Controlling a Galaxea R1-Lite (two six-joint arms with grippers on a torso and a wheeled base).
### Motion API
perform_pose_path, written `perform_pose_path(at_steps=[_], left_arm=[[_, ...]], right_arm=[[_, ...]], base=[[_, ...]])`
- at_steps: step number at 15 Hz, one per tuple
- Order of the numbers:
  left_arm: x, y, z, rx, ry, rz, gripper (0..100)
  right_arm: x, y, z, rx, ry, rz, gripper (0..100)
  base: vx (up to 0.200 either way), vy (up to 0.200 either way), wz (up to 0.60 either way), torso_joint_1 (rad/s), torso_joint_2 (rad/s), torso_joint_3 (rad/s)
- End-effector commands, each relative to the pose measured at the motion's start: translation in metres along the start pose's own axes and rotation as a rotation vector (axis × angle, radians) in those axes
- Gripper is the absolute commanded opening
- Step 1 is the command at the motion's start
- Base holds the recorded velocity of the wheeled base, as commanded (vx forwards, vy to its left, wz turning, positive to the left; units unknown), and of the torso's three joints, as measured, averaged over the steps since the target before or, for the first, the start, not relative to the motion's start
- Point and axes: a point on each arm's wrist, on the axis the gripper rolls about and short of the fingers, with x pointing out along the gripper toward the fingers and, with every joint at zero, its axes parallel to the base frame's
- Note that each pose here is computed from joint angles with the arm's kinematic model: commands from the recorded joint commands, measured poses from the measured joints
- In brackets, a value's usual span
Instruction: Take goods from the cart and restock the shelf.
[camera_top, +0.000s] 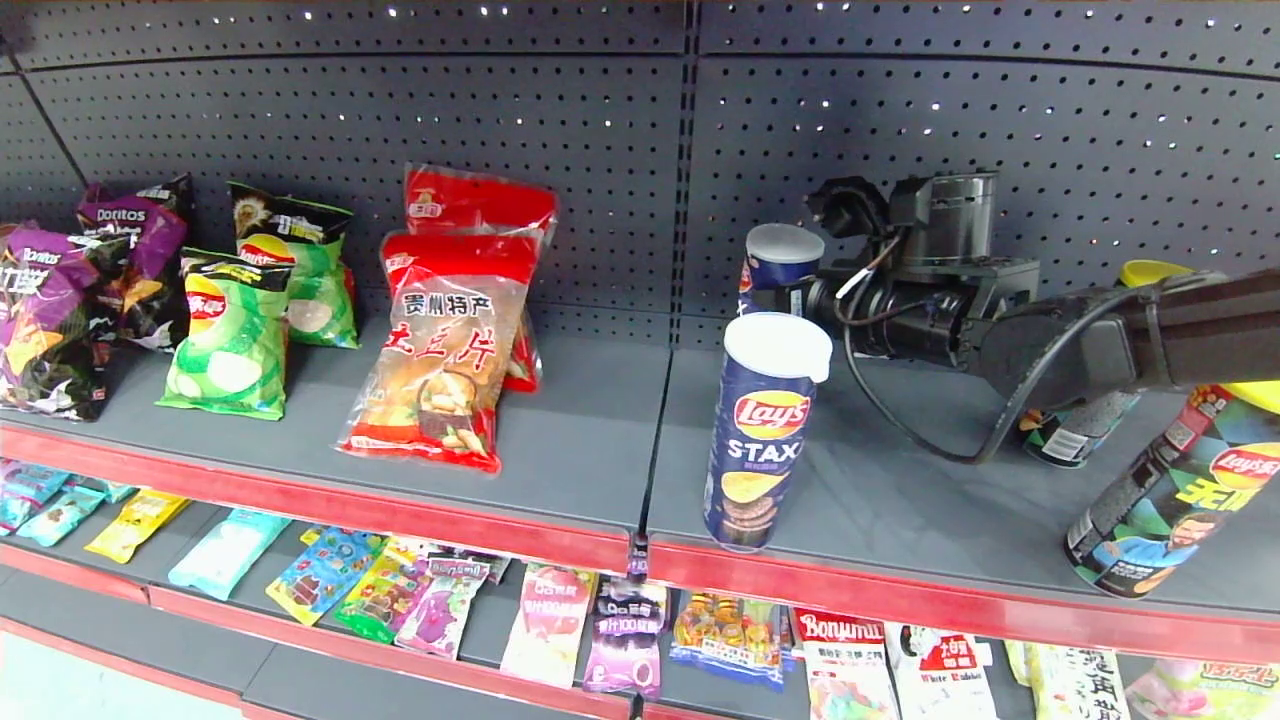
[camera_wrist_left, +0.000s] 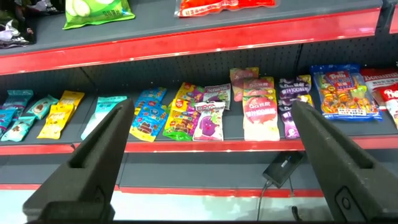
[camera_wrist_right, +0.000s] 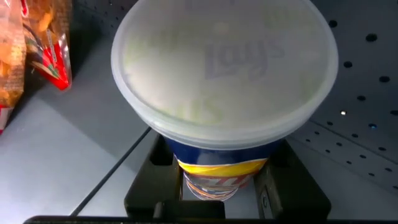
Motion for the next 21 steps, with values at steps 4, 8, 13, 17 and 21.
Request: perform_pose_path(at_steps=[4, 8, 13, 17, 21], left_arm=[[0.0, 0.0, 0.0, 0.0, 0.0, 0.001, 100], [0.0, 0.0, 0.0, 0.0, 0.002, 0.0, 100], [0.001, 0.0, -0.002, -0.003, 0.009, -0.004, 100], [0.003, -0.001, -0.006, -0.007, 0.024, -0.012, 100], [0.003, -0.001, -0.007, -0.021, 0.027, -0.015, 100]], right_arm=[[-0.001, 0.001, -0.004, -0.002, 0.013, 0.001, 100], [-0.005, 0.0, -0.002, -0.003, 0.008, -0.009, 100], [-0.035, -0.001, 0.003, -0.006, 0.005, -0.029, 100], [-0.062, -0.001, 0.003, -0.005, 0.005, -0.035, 100], [-0.091, -0.001, -0.004, -0.006, 0.017, -0.045, 100]], base=[[0.0, 0.0, 0.0, 0.0, 0.0, 0.0], [0.0, 0.0, 0.0, 0.0, 0.0, 0.0], [0.0, 0.0, 0.0, 0.0, 0.0, 0.0], [0.0, 0.0, 0.0, 0.0, 0.0, 0.0], [0.0, 0.0, 0.0, 0.0, 0.0, 0.0]])
